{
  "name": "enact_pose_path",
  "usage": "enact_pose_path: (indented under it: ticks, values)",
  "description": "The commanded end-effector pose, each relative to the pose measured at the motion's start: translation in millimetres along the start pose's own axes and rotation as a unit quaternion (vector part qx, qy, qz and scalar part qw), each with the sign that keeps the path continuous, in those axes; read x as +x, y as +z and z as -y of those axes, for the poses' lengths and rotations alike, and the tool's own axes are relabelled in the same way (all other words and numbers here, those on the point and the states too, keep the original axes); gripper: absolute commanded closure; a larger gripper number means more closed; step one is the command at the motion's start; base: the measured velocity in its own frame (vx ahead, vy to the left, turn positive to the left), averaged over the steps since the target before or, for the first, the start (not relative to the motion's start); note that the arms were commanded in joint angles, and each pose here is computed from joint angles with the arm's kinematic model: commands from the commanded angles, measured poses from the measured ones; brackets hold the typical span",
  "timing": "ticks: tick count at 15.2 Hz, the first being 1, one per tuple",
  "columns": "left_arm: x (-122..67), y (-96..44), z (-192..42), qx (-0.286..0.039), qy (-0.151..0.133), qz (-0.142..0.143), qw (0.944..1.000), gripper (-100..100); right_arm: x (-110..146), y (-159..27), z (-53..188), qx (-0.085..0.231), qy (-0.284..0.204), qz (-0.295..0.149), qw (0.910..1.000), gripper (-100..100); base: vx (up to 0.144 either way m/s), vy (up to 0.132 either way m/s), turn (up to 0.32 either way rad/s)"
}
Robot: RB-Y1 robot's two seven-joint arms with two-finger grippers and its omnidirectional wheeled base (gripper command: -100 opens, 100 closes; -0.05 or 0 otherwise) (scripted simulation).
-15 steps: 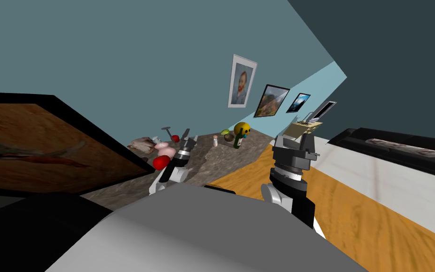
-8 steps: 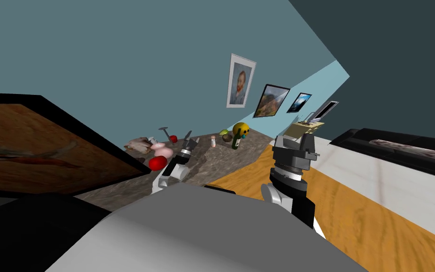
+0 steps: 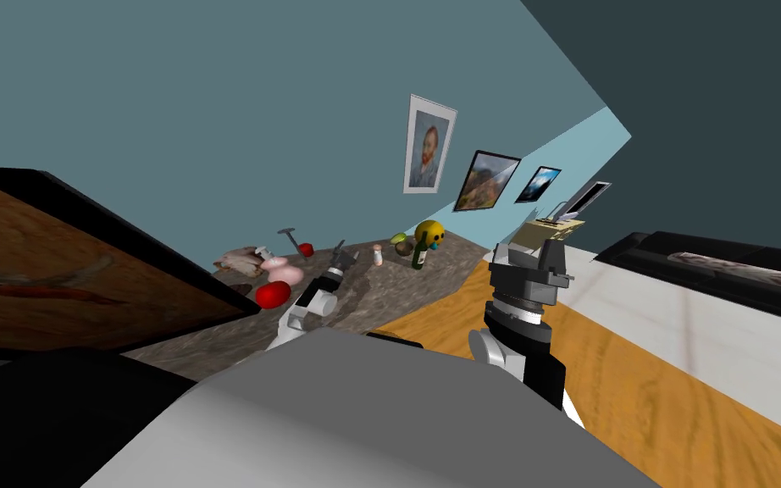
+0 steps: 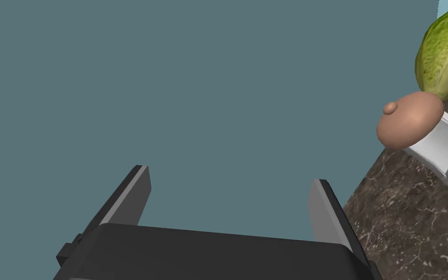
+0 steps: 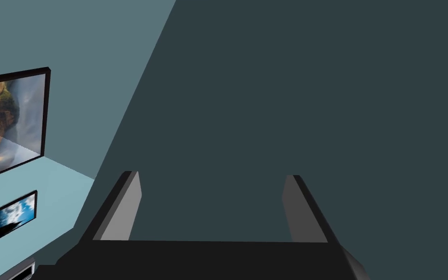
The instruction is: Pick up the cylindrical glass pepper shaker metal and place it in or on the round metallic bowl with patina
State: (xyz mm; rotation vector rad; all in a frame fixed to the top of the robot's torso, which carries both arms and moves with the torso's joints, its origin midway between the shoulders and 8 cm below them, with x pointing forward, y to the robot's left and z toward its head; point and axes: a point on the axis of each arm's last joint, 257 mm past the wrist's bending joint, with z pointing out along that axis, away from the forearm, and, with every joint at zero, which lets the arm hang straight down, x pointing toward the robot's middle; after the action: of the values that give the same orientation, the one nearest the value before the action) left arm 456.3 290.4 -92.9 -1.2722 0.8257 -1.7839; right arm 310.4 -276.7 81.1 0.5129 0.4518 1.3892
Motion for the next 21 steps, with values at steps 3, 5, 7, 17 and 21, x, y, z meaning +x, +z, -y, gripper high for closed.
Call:
enact_pose_path:
  ticks: [3, 5, 7, 17, 21]
  values:
    - [-19.8, 5.8, -16.1, -0.021, -0.051, 0.021, 0.9983, -100, 0.0, 0.0, 0.0, 0.000, 0.000, 0.000, 1.0000, 0, 0.045, -0.076, 0.007]
    - [-38.3, 9.9, -30.0, -0.039, -0.100, 0.042, 0.9934, -100, 0.0, 0.0, 0.0, 0.000, 0.000, 0.000, 1.0000, 0, 0.040, -0.082, 0.005]
    - [-50.3, 10.6, -39.3, -0.048, -0.133, 0.056, 0.9884, -100, 0.0, 0.0, 0.0, 0.000, 0.000, 0.000, 1.0000, 0, 0.047, -0.078, 0.006]
    - [-100.2, 13.4, -82.9, -0.080, -0.290, 0.128, 0.9452, -100, 0.0, 0.0, 0.0, 0.000, 0.000, 0.000, 1.0000, 0, 0.053, -0.076, -0.001]
    - [-117.8, 12.6, -101.7, -0.087, -0.356, 0.158, 0.9168, -100, 0.0, 0.0, 0.0, 0.000, 0.000, 0.000, 1.0000, 0, 0.048, -0.072, -0.007]
